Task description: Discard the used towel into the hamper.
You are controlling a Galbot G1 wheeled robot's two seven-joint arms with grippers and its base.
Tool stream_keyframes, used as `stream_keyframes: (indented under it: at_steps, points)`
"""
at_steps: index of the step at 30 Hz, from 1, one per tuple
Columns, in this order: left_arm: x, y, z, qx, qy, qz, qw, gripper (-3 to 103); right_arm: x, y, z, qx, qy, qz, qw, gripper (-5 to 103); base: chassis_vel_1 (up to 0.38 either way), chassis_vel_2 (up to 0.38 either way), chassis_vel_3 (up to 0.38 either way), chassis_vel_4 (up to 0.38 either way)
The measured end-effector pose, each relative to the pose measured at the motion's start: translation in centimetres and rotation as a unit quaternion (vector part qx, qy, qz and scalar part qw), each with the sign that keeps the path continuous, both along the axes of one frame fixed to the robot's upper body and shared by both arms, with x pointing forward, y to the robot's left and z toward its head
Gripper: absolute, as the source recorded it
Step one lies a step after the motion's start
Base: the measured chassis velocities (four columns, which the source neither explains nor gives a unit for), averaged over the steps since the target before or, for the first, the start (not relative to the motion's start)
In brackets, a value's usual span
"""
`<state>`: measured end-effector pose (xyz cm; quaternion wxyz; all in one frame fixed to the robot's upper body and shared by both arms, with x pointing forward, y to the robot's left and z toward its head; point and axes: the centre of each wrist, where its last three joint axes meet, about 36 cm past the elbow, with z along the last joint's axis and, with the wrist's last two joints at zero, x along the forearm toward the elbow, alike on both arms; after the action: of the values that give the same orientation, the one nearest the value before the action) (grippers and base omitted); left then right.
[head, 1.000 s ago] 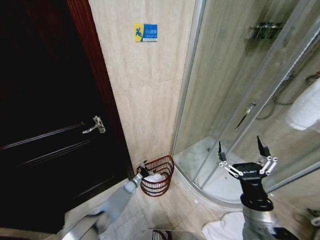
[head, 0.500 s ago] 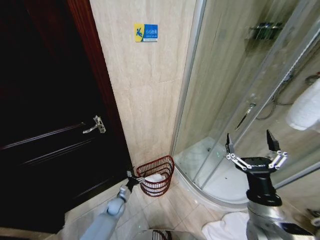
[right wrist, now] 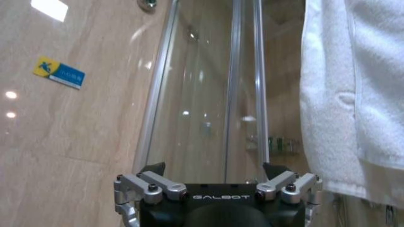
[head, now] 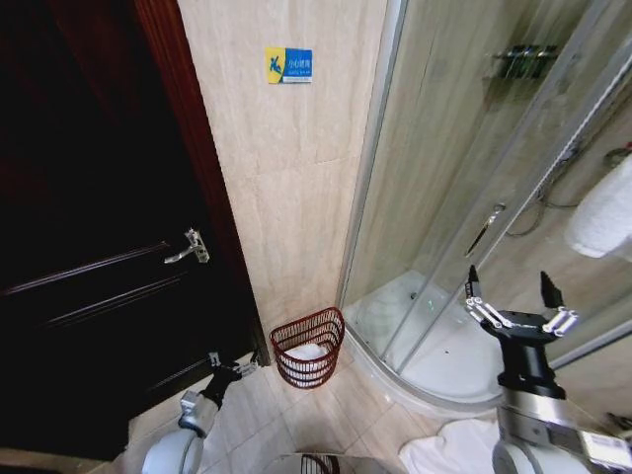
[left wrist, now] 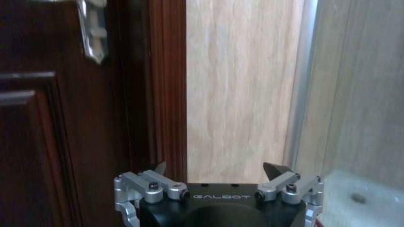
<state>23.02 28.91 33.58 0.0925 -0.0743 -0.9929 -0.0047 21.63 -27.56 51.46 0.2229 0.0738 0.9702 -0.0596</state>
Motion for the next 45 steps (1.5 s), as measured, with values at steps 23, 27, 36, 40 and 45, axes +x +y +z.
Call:
stream_keyframes:
  at_steps: [23,27,36,40,45]
  points:
    - [-0.9,-5.9,14.6,-0.056,-0.084,-0.029,0.9945,100,0.1,-0.3,0.1,0.021,0.005,-0.005,1.0,100,0.0,0.0,0.0,0.0]
    - [-1.3,-6.8,15.6,-0.067,-0.092,-0.034,0.993,100,0.1,-0.3,0.1,0.021,0.005,-0.004,1.0,100,0.0,0.0,0.0,0.0]
    - [-1.9,-8.2,16.6,-0.088,-0.098,-0.037,0.9906,100,0.0,-0.3,0.1,0.019,0.005,-0.004,1.0,100,0.0,0.0,0.0,0.0]
    - [-2.0,-8.7,16.5,-0.088,-0.113,-0.038,0.9889,100,0.1,-0.3,0.1,0.019,0.005,-0.003,1.0,100,0.0,0.0,0.0,0.0]
    - [-2.0,-8.4,16.5,-0.08,-0.136,-0.034,0.987,100,0.1,-0.3,0.1,0.018,0.006,0.0,1.0,100,0.0,0.0,0.0,0.0]
